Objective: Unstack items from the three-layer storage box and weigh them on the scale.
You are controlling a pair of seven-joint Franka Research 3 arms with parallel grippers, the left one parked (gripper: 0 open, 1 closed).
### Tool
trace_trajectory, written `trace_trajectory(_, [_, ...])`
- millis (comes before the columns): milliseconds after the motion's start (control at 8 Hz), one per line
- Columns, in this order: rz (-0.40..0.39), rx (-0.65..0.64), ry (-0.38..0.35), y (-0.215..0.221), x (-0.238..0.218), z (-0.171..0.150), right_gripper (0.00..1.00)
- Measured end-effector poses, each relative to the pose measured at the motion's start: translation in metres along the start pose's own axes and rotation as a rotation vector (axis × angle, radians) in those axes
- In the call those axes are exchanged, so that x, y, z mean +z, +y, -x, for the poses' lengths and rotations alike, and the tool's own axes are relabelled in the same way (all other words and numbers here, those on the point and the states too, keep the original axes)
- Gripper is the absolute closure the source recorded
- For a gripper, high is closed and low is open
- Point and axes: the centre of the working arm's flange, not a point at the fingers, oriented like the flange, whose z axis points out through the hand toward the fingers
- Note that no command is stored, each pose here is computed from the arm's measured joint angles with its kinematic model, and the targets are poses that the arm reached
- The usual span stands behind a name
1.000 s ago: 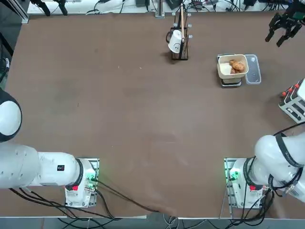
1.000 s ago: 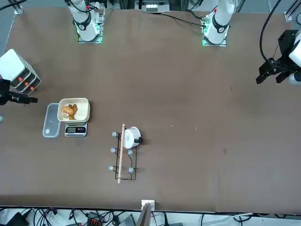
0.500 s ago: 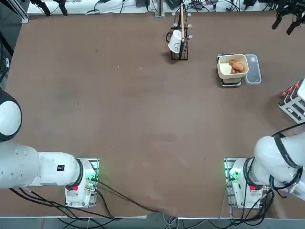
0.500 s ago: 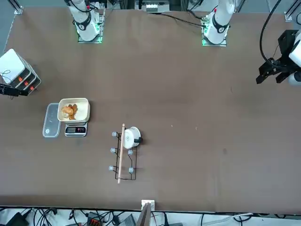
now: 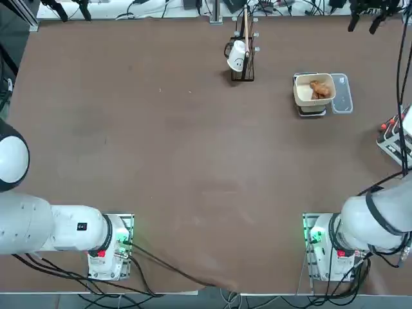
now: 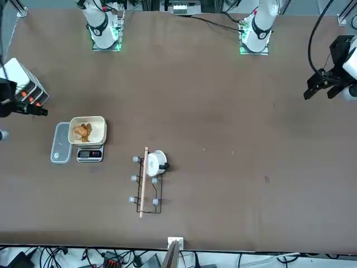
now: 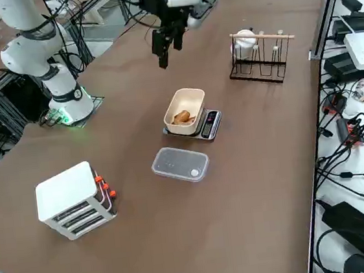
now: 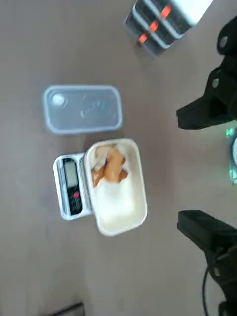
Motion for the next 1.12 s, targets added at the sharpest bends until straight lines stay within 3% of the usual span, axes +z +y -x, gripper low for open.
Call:
trace_trajectory(500, [-0.027, -0.091, 0.124, -0.014, -0.055, 0.058, 0.0])
trace_trajectory(875, [0.04, -0.154, 0.189, -0.035, -0.043, 0.073, 0.0])
trace_trajectory(1125, [0.044, -0.169, 0.193, -0.043, -0.03, 0.073, 0.0])
